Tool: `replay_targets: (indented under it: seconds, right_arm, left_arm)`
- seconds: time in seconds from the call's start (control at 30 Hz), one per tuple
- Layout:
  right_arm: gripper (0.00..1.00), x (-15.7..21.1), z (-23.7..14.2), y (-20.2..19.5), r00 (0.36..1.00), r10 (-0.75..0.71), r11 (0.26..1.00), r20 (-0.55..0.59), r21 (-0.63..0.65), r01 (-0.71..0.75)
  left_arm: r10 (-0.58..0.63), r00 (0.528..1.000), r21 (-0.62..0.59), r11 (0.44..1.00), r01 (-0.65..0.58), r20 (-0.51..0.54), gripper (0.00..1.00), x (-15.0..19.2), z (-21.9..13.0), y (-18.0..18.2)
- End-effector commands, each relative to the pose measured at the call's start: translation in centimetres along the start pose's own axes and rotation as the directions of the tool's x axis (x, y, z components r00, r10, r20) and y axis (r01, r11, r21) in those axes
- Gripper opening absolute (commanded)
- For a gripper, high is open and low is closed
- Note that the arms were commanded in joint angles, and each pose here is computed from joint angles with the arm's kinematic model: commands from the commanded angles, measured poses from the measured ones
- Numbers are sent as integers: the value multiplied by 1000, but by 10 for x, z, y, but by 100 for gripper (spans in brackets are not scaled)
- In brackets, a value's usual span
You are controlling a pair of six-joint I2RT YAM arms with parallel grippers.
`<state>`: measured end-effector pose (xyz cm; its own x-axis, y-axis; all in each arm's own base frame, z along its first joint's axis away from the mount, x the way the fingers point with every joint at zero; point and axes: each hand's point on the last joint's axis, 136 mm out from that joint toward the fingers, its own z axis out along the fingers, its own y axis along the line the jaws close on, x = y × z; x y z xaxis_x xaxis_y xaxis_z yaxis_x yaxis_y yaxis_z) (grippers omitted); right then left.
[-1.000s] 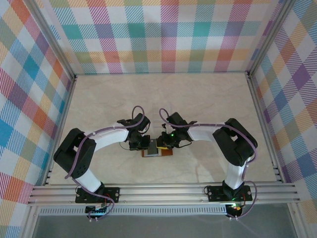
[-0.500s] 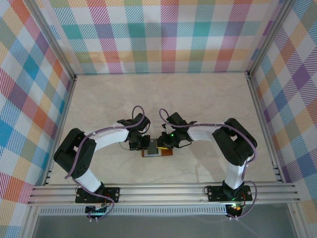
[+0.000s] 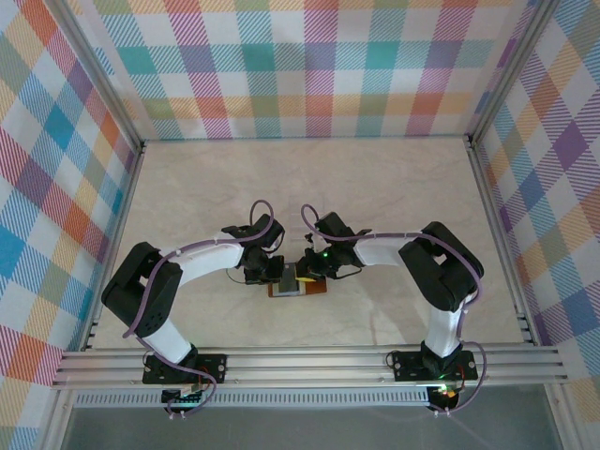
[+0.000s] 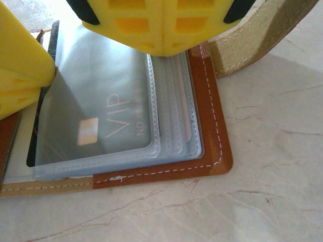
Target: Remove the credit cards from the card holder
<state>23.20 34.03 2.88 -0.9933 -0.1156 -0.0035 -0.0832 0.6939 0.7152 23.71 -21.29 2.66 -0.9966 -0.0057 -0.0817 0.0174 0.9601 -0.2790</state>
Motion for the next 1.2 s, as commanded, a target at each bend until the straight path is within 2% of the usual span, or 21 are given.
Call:
replay_targets:
  seconds: [0.0, 0.17, 0.47, 0.7, 0.83, 0.9, 1.03, 1.17]
  right_arm:
    - [10, 3, 2, -10, 1000, 15, 1000, -4, 27, -14]
    - [7, 6, -5, -24, 999, 30, 994, 18, 108, -32]
    - [7, 5, -12, -33, 997, 50, 988, 56, 146, -58]
    - [7, 5, -14, -33, 997, 48, 987, 56, 148, -55]
    - [7, 4, -10, -18, 999, 21, 997, 28, 72, -23]
    - [7, 4, -8, -13, 1000, 16, 999, 19, 41, -17]
    - [8, 4, -6, -11, 1000, 13, 1000, 4, 25, -13]
    - [8, 5, -4, -10, 1000, 16, 1000, -5, 21, -15]
  left_arm:
    - [-3, 1000, -41, 999, 2, -20, 0, 3, 4, 11]
    - [-1, 1000, -57, 998, 0, -22, 0, 4, 4, 15]
    - [-4, 1000, -60, 998, 3, -23, 0, 4, 3, 16]
    - [-6, 1000, -57, 998, 6, -10, 0, 1, -2, 14]
    - [-11, 1000, -7, 1000, 11, 2, 1, -3, -10, 2]
    - [-12, 1000, 33, 999, 11, 12, 4, -7, -16, -7]
    - [-8, 1000, 91, 996, 7, 13, 20, -9, -21, -22]
    - [2, 1000, 93, 996, -3, 8, 26, -9, -20, -26]
